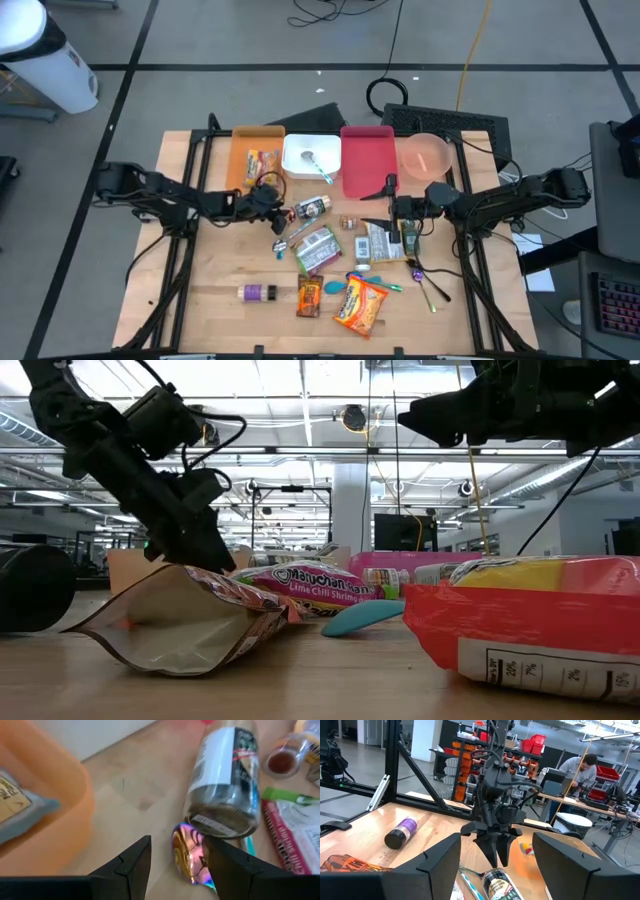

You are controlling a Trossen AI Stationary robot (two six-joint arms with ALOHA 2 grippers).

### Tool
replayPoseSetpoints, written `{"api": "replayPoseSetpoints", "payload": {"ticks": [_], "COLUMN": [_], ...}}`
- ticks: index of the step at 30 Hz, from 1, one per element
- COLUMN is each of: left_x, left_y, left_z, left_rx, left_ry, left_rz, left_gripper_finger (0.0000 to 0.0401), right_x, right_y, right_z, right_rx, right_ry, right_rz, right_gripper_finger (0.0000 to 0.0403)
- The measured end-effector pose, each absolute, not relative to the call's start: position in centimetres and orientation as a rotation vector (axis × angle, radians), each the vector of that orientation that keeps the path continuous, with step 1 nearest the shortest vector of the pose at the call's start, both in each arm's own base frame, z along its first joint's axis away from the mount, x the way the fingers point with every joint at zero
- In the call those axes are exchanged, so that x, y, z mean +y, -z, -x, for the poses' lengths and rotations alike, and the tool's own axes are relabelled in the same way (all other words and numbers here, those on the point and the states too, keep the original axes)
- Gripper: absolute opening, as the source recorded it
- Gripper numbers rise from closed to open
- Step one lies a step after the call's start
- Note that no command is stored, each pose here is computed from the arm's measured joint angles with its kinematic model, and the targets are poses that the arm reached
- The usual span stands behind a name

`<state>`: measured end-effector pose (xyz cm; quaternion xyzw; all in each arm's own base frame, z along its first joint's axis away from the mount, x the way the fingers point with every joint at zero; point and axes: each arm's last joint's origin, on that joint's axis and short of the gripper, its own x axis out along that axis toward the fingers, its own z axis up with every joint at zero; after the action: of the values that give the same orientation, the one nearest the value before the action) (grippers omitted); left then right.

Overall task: Pick & Place Food Item
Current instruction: Put the left purple spoon into the white bin

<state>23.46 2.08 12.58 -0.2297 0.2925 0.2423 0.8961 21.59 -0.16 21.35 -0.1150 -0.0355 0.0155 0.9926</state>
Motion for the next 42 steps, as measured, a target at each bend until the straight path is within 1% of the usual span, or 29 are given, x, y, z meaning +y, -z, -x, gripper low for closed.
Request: {"api": "replayPoseSetpoints", "payload": {"ticks": [7, 14, 19, 24, 32, 40, 42], "left_x": [2.1, 2.2, 2.2, 2.3, 2.3, 1.7, 1.6], "left_y": [-12.8, -12.1, -12.5, -13.1, -13.4, -14.5, -14.7], "left_z": [-25.5, -27.1, -28.1, -28.3, -28.3, -29.3, -29.4], "left_rx": [0.632, 0.757, 0.752, 0.747, 0.832, 0.803, 0.818], "left_ry": [-0.463, -0.493, -0.477, -0.474, -0.516, -0.495, -0.515], "left_rz": [0.460, 0.421, 0.396, 0.395, 0.376, 0.343, 0.319], "left_gripper_finger": [0.0186, 0.0186, 0.0186, 0.0186, 0.0186, 0.0186, 0.0186], "right_x": [-0.2, -0.2, -0.2, -0.2, -0.2, -0.2, -0.2], "right_y": [-21.2, -21.1, -21.0, -20.9, -20.8, -20.8, -20.8], "right_z": [-21.6, -21.6, -21.6, -21.6, -21.6, -21.6, -21.6], "right_rx": [-0.059, -0.047, -0.035, -0.026, -0.013, -0.013, -0.011], "right_ry": [-0.032, -0.034, -0.035, -0.036, -0.038, -0.038, -0.038], "right_rz": [0.230, 0.230, 0.230, 0.229, 0.229, 0.229, 0.229], "right_gripper_finger": [0.0242, 0.0242, 0.0242, 0.0242, 0.0242, 0.0242, 0.0242]}}
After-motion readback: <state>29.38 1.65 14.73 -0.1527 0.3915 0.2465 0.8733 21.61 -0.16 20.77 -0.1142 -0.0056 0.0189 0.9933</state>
